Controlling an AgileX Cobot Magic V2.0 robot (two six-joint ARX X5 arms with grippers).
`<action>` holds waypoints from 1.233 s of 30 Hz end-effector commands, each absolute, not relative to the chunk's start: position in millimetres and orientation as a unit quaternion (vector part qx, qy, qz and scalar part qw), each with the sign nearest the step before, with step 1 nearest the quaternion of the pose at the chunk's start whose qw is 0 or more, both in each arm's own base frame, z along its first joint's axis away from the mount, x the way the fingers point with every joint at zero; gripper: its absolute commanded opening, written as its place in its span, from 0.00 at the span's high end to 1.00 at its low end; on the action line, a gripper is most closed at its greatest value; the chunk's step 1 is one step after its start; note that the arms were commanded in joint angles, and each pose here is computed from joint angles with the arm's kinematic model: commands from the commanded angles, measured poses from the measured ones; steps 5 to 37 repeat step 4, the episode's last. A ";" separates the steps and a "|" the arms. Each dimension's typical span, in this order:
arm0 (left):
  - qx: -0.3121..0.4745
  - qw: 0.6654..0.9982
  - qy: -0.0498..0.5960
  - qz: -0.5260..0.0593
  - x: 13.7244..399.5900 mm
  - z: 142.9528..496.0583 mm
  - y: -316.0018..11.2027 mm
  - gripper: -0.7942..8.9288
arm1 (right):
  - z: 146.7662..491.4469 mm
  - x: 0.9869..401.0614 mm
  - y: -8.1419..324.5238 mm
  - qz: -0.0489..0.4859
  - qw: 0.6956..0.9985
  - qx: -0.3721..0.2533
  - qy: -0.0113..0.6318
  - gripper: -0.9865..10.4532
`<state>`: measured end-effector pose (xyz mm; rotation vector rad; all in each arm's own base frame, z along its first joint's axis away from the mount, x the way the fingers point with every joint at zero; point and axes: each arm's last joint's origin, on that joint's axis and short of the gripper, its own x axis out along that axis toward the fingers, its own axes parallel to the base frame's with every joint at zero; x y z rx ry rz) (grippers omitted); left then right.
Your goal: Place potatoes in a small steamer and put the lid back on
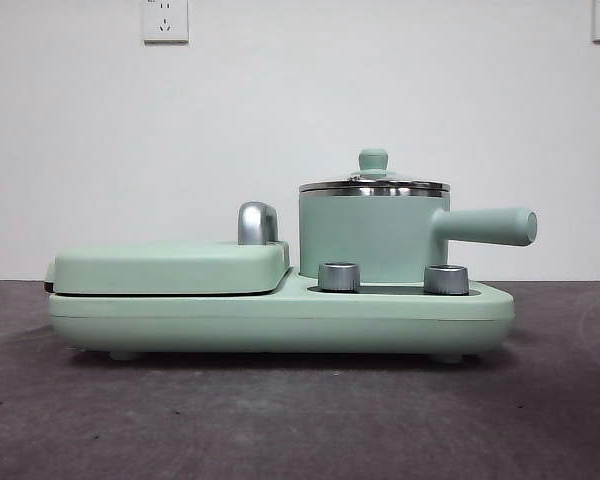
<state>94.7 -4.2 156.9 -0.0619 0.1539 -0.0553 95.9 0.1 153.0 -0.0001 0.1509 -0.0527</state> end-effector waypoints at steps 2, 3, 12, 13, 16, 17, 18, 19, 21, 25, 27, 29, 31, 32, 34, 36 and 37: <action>-0.024 0.995 0.089 -0.026 95.5 149.6 -4.1 0.89 | 151.9 96.1 -0.1 -0.029 0.997 0.006 0.075 0.90; -0.024 0.995 0.089 -0.026 95.5 149.6 -4.1 0.89 | 151.9 96.1 -0.1 -0.029 0.997 0.006 0.075 0.90; -0.024 0.995 0.089 -0.026 95.5 149.6 -4.1 0.89 | 151.9 96.1 -0.1 -0.029 0.997 0.006 0.075 0.90; -0.024 0.995 0.089 -0.026 95.5 149.6 -4.1 0.89 | 151.9 96.1 -0.1 -0.029 0.997 0.006 0.075 0.90; -0.024 0.995 0.089 -0.026 95.5 149.6 -4.1 0.89 | 151.9 96.1 -0.1 -0.029 0.997 0.006 0.075 0.90; -0.024 0.995 0.089 -0.026 95.5 149.6 -4.1 0.89 | 151.9 96.1 -0.1 -0.029 0.997 0.006 0.075 0.90; -0.024 0.995 0.089 -0.026 95.5 149.6 -4.1 0.89 | 151.9 96.1 -0.1 -0.029 0.997 0.006 0.075 0.90; -0.024 0.995 0.089 -0.026 95.5 149.6 -4.1 0.89 | 151.9 96.1 -0.1 -0.029 0.997 0.006 0.075 0.90; -0.024 0.995 0.089 -0.026 95.5 149.6 -4.1 0.89 | 151.9 96.1 -0.1 -0.029 0.997 0.006 0.075 0.90; -0.024 0.995 0.089 -0.026 95.5 149.6 -4.1 0.89 | 151.9 96.1 -0.1 -0.029 0.997 0.006 0.075 0.90; -0.024 0.995 0.089 -0.026 95.5 149.6 -4.1 0.89 | 151.9 96.1 -0.1 -0.029 0.997 0.006 0.075 0.90; -0.024 0.995 0.089 -0.026 95.5 149.6 -4.1 0.89 | 151.9 96.1 -0.1 -0.029 0.997 0.006 0.075 0.90; -0.024 0.995 0.089 -0.026 95.5 149.6 -4.1 0.89 | 151.9 96.1 -0.1 -0.029 0.997 0.006 0.075 0.90; -0.024 0.995 0.089 -0.026 95.5 149.6 -4.1 0.89 | 151.9 96.1 -0.1 -0.029 0.997 0.006 0.075 0.90; -0.024 0.995 0.089 -0.026 95.5 149.6 -4.1 0.89 | 151.9 96.1 -0.1 -0.029 0.997 0.006 0.075 0.90; -0.024 0.995 0.089 -0.026 95.5 149.6 -4.1 0.89 | 151.9 96.1 -0.1 -0.029 0.997 0.006 0.075 0.90; -0.024 0.995 0.089 -0.026 95.5 149.6 -4.1 0.89 | 151.9 96.1 -0.1 -0.029 0.997 0.006 0.075 0.90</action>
